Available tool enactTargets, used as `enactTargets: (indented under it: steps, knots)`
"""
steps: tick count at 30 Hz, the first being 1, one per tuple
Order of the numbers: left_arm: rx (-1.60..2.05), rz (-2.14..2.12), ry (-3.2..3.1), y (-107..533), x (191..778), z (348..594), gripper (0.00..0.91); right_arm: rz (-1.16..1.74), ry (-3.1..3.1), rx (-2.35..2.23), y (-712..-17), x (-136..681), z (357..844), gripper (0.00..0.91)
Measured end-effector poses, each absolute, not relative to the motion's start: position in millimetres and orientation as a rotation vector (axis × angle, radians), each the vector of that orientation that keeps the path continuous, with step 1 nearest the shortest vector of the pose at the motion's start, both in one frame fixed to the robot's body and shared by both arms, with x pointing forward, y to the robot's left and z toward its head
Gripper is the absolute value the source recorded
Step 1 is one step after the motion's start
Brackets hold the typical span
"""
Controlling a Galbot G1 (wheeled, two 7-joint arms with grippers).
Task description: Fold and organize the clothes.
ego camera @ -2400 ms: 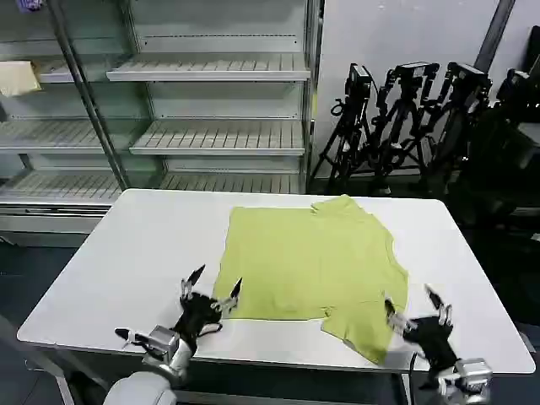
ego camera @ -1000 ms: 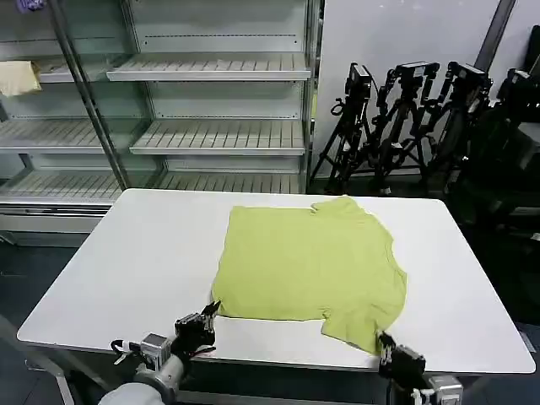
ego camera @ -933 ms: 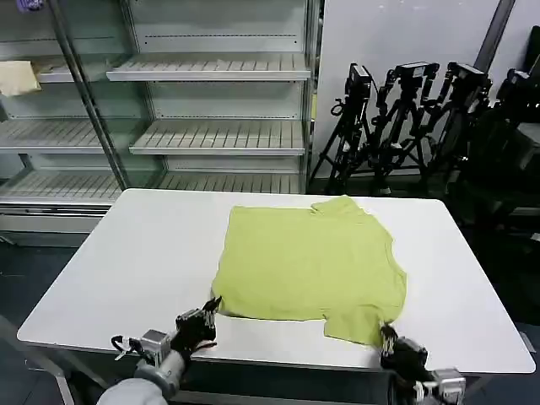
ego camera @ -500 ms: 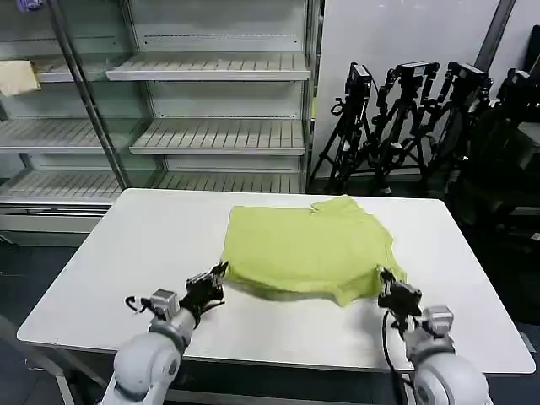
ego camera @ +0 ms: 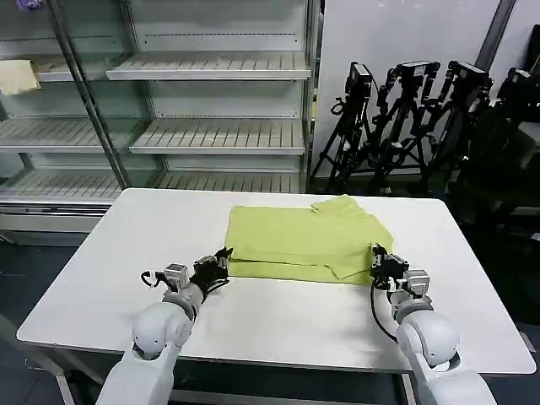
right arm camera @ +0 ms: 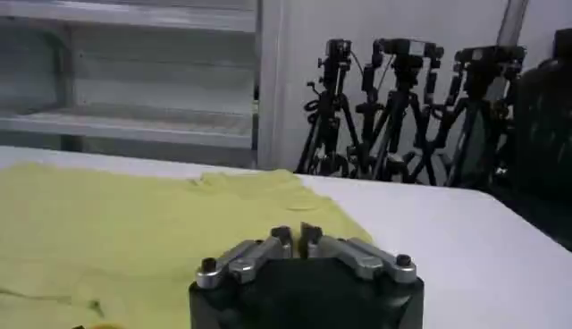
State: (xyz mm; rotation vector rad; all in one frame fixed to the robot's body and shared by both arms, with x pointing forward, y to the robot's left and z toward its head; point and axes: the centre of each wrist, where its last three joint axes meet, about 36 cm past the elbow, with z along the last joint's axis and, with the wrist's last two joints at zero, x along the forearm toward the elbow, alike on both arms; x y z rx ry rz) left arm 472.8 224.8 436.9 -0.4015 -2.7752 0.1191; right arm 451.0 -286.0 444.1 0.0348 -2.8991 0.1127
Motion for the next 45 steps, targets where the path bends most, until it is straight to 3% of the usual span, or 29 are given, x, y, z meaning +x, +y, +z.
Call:
enactTargets:
  steps: [11, 12, 13, 14, 15, 17, 18, 19, 20, 45]
  knots:
    - [-0.417, 0.088, -2.738, 212.1, 444.4, 434.7, 0.907, 0.110, -2.801, -0.019, -303.9, 414.6, 442.3, 0.907]
    - [-0.414, 0.087, -2.731, 211.1, 442.3, 433.2, 0.907, 0.107, -2.793, -0.020, -304.5, 413.1, 441.4, 0.554]
    - [-0.410, 0.085, -2.727, 210.2, 440.7, 432.2, 0.907, 0.101, -2.784, -0.021, -305.2, 411.6, 440.2, 0.312]
    - [-0.403, 0.085, -2.726, 209.8, 439.6, 431.8, 0.907, 0.095, -2.776, -0.020, -305.3, 409.6, 439.1, 0.101]
    - [-0.395, 0.085, -2.726, 209.6, 438.9, 431.8, 0.907, 0.089, -2.769, -0.017, -305.1, 407.7, 438.5, 0.000]
    - [-0.386, 0.090, -2.729, 208.9, 437.3, 433.1, 0.907, 0.082, -2.759, -0.017, -305.8, 405.2, 438.0, 0.000]
    - [-0.386, 0.091, -2.730, 208.9, 436.9, 434.3, 0.544, 0.080, -2.754, -0.017, -306.2, 404.3, 437.5, 0.000]
    - [-0.382, 0.088, -2.732, 209.5, 436.7, 435.2, 0.050, 0.076, -2.748, -0.015, -306.2, 403.6, 436.8, 0.000]
    - [-0.377, 0.086, -2.732, 210.4, 436.6, 435.6, 0.010, 0.072, -2.745, -0.013, -306.4, 403.2, 436.4, 0.000]
    - [-0.428, 0.047, -2.657, 218.2, 427.8, 416.7, 0.000, 0.037, -2.727, 0.033, -309.1, 371.3, 440.7, 0.000]
